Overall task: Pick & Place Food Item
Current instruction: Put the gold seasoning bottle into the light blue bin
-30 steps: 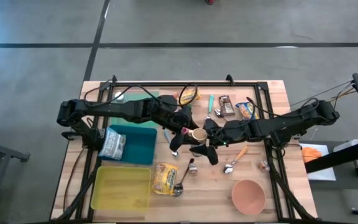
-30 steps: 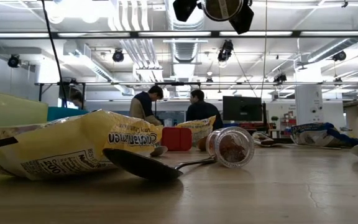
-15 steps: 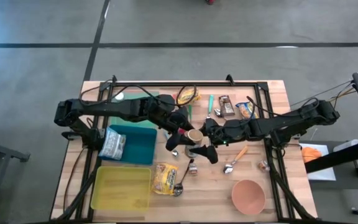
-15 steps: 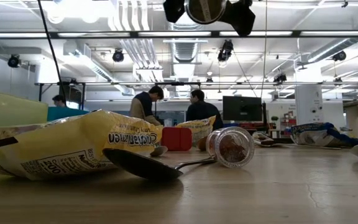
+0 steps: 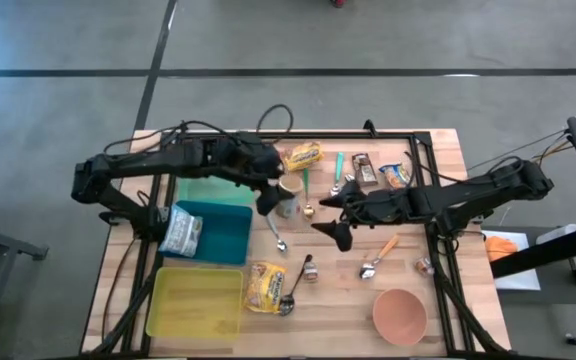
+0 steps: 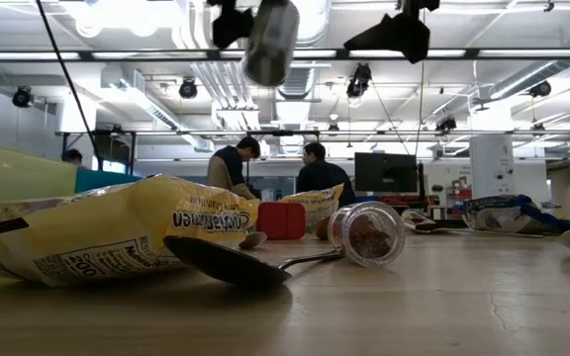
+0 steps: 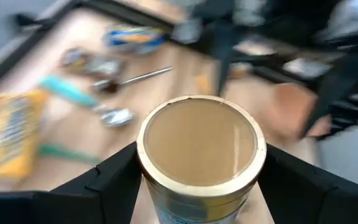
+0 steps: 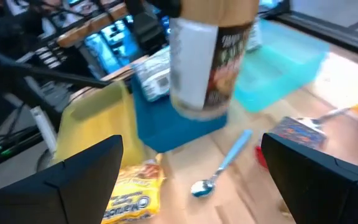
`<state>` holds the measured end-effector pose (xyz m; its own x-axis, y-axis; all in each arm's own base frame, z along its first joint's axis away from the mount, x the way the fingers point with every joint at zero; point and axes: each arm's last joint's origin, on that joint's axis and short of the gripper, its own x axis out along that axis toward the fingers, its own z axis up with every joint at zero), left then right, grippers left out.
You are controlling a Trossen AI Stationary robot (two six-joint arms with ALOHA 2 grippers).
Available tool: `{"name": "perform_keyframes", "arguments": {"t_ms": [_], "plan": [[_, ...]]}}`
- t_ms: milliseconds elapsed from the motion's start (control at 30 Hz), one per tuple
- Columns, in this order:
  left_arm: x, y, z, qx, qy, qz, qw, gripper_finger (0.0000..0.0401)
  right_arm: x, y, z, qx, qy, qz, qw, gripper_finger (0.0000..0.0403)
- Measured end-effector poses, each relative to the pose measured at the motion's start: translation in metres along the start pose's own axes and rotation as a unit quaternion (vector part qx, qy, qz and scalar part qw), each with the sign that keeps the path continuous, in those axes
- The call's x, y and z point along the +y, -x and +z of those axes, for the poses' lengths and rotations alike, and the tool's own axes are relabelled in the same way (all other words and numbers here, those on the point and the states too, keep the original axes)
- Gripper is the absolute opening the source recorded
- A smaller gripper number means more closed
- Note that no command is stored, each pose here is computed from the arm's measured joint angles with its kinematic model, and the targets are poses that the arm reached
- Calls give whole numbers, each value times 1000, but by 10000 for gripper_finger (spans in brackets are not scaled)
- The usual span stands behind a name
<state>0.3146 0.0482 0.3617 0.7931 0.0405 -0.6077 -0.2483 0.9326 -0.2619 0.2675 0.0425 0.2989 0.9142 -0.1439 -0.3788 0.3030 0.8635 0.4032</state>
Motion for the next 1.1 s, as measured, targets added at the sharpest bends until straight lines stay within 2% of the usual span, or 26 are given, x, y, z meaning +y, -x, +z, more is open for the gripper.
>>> {"name": "perform_keyframes", "arguments": {"t_ms": [200,400,600,800,967,1100], "plan": [[27,11,-8,15,39,145,989,279,-2,14,4,-3,-6,-10,1000,378],[57,13,-35,0,106,220,970,279,-1,23,5,-11,-5,-12,1000,378],[85,21,-78,-27,150,356,922,279,-1,27,4,-7,-1,-12,1000,379],[103,23,-119,-79,207,419,881,279,-1,27,3,-5,0,-13,1000,378],[111,20,-141,-88,203,483,847,279,-1,27,3,-5,0,-13,1000,378],[117,17,-150,-95,201,515,828,279,-1,27,3,-5,0,-13,1000,378]]}}
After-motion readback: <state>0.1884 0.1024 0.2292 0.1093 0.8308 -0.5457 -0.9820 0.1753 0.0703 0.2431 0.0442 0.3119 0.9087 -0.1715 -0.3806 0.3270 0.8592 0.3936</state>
